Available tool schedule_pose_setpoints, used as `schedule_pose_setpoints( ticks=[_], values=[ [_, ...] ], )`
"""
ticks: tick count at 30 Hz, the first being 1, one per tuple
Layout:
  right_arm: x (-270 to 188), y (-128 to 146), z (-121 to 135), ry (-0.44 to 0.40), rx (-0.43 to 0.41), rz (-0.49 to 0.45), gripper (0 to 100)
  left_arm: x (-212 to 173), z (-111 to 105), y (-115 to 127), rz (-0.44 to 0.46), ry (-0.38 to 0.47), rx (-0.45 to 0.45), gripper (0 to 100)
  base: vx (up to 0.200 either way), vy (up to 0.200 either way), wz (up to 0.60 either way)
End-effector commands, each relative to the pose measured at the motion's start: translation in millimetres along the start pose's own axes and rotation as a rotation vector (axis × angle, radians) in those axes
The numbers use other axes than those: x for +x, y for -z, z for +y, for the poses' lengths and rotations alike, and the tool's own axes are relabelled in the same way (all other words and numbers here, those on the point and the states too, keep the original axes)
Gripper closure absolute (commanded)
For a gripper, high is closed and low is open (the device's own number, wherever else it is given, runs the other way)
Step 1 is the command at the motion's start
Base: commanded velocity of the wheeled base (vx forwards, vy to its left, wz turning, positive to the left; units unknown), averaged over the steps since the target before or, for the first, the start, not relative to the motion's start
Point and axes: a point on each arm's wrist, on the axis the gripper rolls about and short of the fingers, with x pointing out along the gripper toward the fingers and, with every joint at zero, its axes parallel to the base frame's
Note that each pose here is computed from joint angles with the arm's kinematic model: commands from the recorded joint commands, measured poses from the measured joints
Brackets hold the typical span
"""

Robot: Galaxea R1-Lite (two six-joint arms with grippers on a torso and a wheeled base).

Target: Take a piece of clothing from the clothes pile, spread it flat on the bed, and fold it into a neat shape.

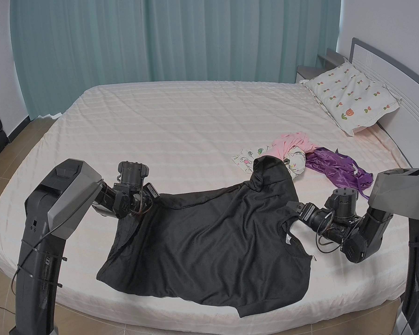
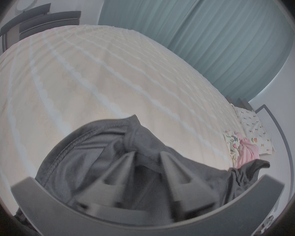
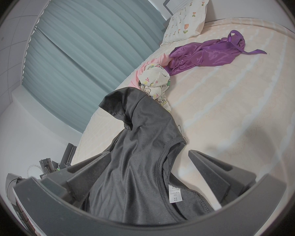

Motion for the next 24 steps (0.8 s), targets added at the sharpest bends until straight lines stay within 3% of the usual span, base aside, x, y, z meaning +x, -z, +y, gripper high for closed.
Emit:
schedule_pose_setpoints(
  ticks=[1, 7, 24],
  values=[
    [0.5, 1.2, -0.4, 0.0, -0.001, 0.004, 0, 19.3, 4.2, -4.8, -0.054, -0.024, -0.029, 100, 0.0, 0.0, 0.0],
    [1.5, -1.3, 1.8, -0.016, 0.0, -0.013, 0, 22.1, 10.4, -40.0, -0.181, -0.05, -0.074, 100, 0.0, 0.0, 0.0],
    [3.6, -3.1, 4.9, -0.08, -0.007, -0.085, 0, 17.2, 12.8, -96.6, -0.329, -0.011, -0.13, 100, 0.0, 0.0, 0.0]
  ],
)
